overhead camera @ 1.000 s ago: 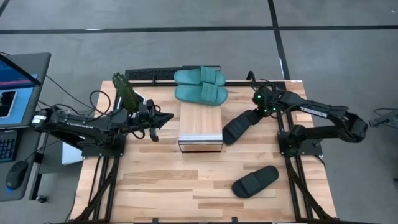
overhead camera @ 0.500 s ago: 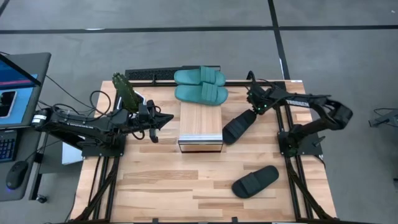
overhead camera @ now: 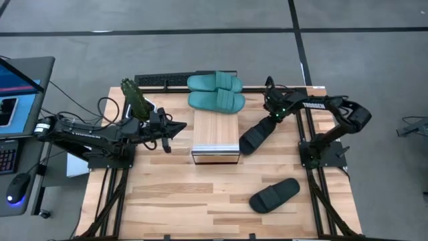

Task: Pick and place slides into the shelf
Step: Put the top black slide on the shelf

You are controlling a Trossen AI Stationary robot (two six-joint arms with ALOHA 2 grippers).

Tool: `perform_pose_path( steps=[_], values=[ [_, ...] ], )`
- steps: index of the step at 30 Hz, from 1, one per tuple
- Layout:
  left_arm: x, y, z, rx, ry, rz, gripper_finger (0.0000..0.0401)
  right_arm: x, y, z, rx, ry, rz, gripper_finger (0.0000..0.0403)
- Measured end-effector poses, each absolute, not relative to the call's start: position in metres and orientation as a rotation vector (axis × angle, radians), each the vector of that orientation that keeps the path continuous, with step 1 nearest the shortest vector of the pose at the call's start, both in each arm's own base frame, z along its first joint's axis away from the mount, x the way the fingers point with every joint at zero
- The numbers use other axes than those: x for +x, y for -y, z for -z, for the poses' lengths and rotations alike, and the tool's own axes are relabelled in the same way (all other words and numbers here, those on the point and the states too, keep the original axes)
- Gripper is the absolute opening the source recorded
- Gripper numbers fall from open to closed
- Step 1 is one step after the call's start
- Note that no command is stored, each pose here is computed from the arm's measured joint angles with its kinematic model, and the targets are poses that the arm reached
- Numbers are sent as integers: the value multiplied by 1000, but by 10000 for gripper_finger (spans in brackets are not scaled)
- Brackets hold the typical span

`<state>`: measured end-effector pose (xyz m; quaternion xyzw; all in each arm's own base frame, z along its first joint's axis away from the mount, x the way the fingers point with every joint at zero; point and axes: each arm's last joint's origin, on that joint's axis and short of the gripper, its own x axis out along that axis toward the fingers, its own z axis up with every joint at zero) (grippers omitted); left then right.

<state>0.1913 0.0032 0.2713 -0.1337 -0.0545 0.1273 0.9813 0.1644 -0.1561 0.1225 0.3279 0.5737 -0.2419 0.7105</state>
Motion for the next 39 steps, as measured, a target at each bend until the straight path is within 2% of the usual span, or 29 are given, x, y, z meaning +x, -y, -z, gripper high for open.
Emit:
perform_pose_path(
  steps=[10, 18, 24, 29, 39],
  values=[
    [191, -3, -270, -267, 100, -266, 0, 140, 157, -135, 815, -1271, 543, 16],
    [191, -4, -270, -285, 103, -276, 0, 138, 157, -162, 854, -1213, 496, 15],
    [191, -4, -269, -285, 97, -284, 0, 132, 151, -179, 863, -1337, 459, 15],
    [191, -4, -267, -280, 71, -293, 0, 123, 144, -199, 806, -1453, 494, 15],
    [195, -4, -261, -282, 34, -301, 0, 92, 123, -261, 778, -1348, 540, 14]
  ],
)
